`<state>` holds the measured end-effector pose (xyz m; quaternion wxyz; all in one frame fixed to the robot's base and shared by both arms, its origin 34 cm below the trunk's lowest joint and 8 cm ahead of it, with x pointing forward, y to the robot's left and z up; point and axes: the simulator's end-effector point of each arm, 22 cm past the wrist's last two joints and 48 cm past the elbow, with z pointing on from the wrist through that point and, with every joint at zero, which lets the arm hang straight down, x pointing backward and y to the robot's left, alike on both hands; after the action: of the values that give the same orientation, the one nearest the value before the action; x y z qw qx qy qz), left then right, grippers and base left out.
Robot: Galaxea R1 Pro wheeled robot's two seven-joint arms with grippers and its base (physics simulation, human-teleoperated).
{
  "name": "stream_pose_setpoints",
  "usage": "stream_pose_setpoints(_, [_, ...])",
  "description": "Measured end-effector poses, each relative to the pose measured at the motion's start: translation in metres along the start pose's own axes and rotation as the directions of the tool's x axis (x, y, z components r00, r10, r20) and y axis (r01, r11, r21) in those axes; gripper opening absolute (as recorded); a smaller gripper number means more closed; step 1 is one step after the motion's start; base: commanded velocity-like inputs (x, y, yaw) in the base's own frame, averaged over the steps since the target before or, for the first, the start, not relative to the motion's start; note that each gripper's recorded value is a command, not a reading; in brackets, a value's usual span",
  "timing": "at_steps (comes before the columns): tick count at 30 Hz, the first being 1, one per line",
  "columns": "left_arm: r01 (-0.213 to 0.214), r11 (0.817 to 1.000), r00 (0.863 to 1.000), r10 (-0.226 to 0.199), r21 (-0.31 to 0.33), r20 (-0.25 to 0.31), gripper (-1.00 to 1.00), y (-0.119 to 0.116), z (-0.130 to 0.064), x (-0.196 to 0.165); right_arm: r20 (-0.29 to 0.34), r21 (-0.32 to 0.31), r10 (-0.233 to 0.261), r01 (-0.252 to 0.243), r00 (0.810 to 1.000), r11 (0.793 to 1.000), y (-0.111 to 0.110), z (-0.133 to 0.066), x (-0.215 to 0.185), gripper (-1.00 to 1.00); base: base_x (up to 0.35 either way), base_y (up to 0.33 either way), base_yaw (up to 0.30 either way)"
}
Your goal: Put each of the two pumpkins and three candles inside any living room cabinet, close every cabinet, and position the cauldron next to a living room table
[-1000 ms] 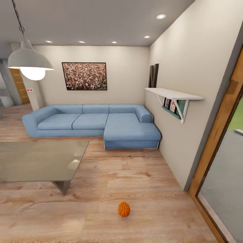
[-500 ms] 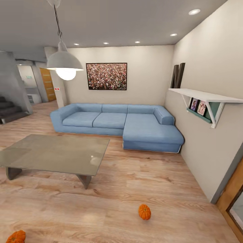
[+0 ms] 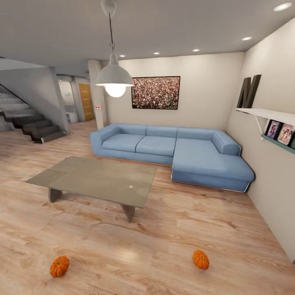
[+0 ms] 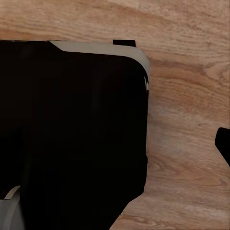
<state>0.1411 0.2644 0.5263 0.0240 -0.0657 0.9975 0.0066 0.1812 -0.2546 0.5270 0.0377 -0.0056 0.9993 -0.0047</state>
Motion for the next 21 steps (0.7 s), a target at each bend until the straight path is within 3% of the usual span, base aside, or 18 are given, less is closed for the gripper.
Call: stream_pose_setpoints(21, [0.002, 1.000, 1.000, -0.002, 0.000, 0.000, 1.00, -0.0002, -0.0001, 0.0003, 0.001, 0.000, 0.000, 0.000, 1.000, 1.000, 0.0000, -0.0001, -0.0001, 1.00, -0.023, 0.024, 0.293])
